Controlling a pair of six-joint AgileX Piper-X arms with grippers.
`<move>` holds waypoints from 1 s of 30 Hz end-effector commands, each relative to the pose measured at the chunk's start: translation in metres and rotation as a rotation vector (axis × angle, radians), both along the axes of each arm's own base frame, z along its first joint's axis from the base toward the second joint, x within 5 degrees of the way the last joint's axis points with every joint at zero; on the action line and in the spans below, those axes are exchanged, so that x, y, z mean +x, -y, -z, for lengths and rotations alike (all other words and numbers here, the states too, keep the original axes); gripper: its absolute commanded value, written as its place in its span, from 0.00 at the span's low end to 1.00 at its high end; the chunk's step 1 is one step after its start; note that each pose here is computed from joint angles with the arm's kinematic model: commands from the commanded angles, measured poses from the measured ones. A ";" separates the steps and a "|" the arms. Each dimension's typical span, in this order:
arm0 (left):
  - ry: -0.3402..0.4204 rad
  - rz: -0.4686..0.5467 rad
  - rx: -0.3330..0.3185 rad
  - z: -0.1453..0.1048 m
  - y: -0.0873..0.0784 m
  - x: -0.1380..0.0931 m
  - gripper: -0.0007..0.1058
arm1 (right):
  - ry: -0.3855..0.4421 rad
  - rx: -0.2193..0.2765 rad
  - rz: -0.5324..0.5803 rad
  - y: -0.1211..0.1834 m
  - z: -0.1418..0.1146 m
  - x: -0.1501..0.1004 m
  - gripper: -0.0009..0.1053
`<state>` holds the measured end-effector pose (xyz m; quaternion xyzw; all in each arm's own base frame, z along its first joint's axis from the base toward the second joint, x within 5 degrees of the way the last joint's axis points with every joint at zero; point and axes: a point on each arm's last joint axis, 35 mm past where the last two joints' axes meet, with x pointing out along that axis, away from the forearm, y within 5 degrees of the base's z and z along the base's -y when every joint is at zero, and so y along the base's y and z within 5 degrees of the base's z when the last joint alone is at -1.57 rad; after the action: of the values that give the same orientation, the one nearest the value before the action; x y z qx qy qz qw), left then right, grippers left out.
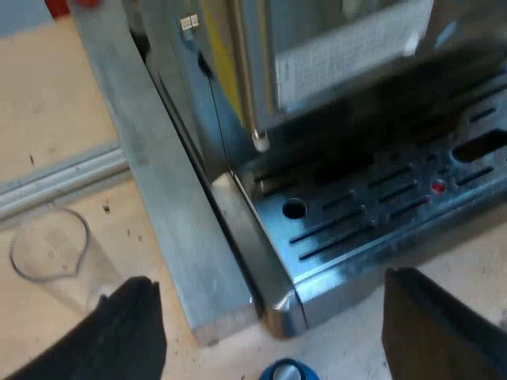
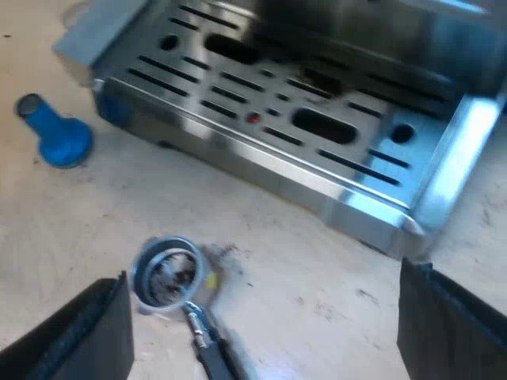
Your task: Grind coffee beans and then tamp
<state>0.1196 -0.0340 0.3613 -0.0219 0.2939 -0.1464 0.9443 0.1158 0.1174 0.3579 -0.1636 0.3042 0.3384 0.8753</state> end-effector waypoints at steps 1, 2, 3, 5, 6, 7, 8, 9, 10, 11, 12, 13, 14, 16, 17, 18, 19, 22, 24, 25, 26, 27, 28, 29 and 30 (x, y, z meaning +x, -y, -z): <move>0.011 -0.008 -0.017 -0.009 -0.001 -0.003 0.57 | -0.040 0.006 0.104 0.027 -0.001 0.016 0.67; 0.015 -0.008 -0.018 -0.011 -0.001 -0.004 0.57 | -0.054 0.000 0.139 0.037 0.001 0.021 0.67; 0.014 -0.010 -0.020 -0.011 -0.001 -0.004 0.57 | -0.067 -0.003 0.172 0.049 0.002 0.026 0.67; 0.000 -0.044 -0.032 -0.010 -0.004 -0.004 0.57 | -0.075 -0.005 0.203 0.059 0.003 0.029 0.67; -0.001 -0.051 -0.032 -0.010 -0.005 -0.004 0.57 | -0.079 -0.007 0.218 0.064 0.003 0.030 0.67; -0.018 -0.077 -0.029 -0.008 -0.008 -0.001 0.57 | -0.078 -0.010 0.235 0.071 0.003 0.031 0.67; -0.033 -0.104 -0.031 -0.007 -0.011 0.002 0.57 | -0.074 -0.013 0.308 0.087 0.003 0.033 0.67; -0.034 -0.107 -0.035 -0.007 -0.012 0.002 0.57 | -0.069 -0.014 0.315 0.090 0.002 0.033 0.67; -0.036 -0.123 -0.051 -0.007 -0.017 0.002 0.57 | -0.059 -0.017 0.339 0.097 0.001 0.032 0.67; -0.036 -0.147 -0.061 -0.007 -0.021 0.003 0.57 | -0.045 -0.021 0.367 0.105 0.000 0.030 0.67; -0.035 -0.163 -0.067 -0.007 -0.023 0.002 0.57 | -0.034 -0.018 0.389 0.111 -0.002 0.026 0.67; -0.029 -0.173 -0.069 -0.008 -0.024 0.001 0.57 | -0.028 -0.014 0.404 0.113 -0.003 0.025 0.67; -0.025 -0.171 -0.071 -0.009 -0.024 0.000 0.57 | -0.012 -0.009 0.420 0.116 -0.005 0.021 0.67; -0.011 -0.167 -0.073 -0.010 -0.024 -0.004 0.57 | 0.011 -0.008 0.428 0.117 -0.008 0.016 0.67; -0.001 -0.163 -0.074 -0.011 -0.024 -0.007 0.57 | 0.054 -0.023 0.409 0.116 -0.012 0.006 0.67; 0.015 -0.166 -0.073 -0.013 -0.024 -0.015 0.57 | 0.080 -0.035 0.396 0.116 -0.015 -0.002 0.67; 0.023 -0.170 -0.072 -0.014 -0.024 -0.018 0.57 | 0.091 -0.037 0.390 0.115 -0.016 -0.006 0.67; 0.053 -0.173 -0.073 -0.017 -0.025 -0.030 0.57 | 0.144 -0.031 0.390 0.114 -0.021 -0.022 0.67; 0.067 -0.173 -0.075 -0.018 -0.025 -0.036 0.57 | 0.207 -0.021 0.392 0.113 -0.027 -0.039 0.67; 0.098 -0.172 -0.079 -0.020 -0.026 -0.048 0.57 | 0.230 -0.018 0.392 0.113 -0.029 -0.045 0.67; 0.158 -0.171 -0.083 -0.024 -0.027 -0.066 0.57 | 0.241 -0.016 0.392 0.113 -0.029 -0.048 0.67; 0.170 -0.173 -0.084 -0.024 -0.027 -0.069 0.57 | 0.253 -0.014 0.392 0.112 -0.030 -0.051 0.67; 0.203 -0.173 -0.087 -0.026 -0.027 -0.078 0.57 | 0.315 0.000 0.396 0.111 -0.034 -0.068 0.67; 0.229 -0.171 -0.091 -0.027 -0.027 -0.085 0.57 | 0.346 0.004 0.396 0.111 -0.035 -0.076 0.67; 0.240 -0.171 -0.092 -0.027 -0.028 -0.087 0.57 | 0.359 0.006 0.396 0.111 -0.035 -0.080 0.67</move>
<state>0.0497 -0.0073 0.3835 -0.0742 0.2046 -0.0807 0.9727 0.0485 0.0059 0.3893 -0.1486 0.1959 0.1295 0.9606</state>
